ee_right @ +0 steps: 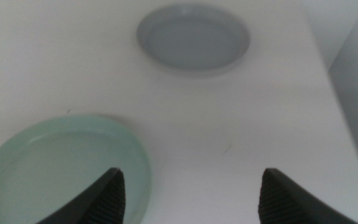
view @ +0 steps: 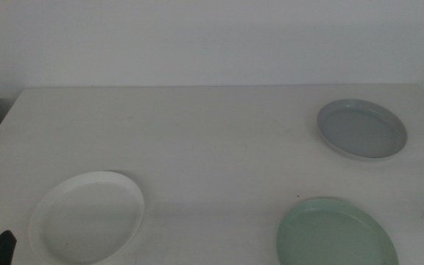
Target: Stack the three bowls on top of each other.
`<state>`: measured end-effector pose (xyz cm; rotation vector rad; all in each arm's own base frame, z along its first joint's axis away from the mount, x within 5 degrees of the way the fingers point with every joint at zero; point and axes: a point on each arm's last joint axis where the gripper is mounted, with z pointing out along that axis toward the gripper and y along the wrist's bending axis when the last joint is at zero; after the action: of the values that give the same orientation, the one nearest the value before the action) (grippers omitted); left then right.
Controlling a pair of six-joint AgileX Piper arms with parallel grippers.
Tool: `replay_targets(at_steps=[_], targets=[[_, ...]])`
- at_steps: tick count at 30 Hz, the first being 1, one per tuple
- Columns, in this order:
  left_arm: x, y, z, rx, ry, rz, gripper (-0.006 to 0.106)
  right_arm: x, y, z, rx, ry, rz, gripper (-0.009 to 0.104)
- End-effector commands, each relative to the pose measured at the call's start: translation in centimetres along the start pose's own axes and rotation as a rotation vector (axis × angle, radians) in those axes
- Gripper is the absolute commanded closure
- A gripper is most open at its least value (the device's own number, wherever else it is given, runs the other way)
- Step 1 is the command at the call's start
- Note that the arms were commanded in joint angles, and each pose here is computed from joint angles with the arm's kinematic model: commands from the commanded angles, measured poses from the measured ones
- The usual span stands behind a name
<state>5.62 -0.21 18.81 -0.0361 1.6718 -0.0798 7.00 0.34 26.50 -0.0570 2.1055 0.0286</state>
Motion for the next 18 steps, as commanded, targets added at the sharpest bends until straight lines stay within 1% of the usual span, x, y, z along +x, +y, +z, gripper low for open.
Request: replay_targets(at_steps=[1, 3, 8, 14, 18], targets=[[-0.9, 0.0, -0.1, 0.003, -0.084, -0.02, 0.005, -2.5, 0.1, -0.3, -0.012, -0.004, 0.015, 0.041], [-0.9, 0.0, -0.1, 0.003, -0.084, -0.02, 0.005, -3.7, 0.1, -0.1, -0.011, 0.035, 0.01, 0.041], [-0.9, 0.0, -0.1, 0.003, -0.084, -0.02, 0.005, -6.4, 0.3, 0.2, -0.024, 0.225, 0.055, 0.041], [-0.9, 0.0, -0.1, 0.003, -0.084, -0.02, 0.005, -9.2, 0.9, 1.9, -0.08, 0.3, 0.11, 0.041], [-0.9, 0.0, -0.1, 0.003, -0.084, -0.02, 0.005, -9.4, 1.1, 4.3, -0.088, 0.395, 0.126, 0.041]])
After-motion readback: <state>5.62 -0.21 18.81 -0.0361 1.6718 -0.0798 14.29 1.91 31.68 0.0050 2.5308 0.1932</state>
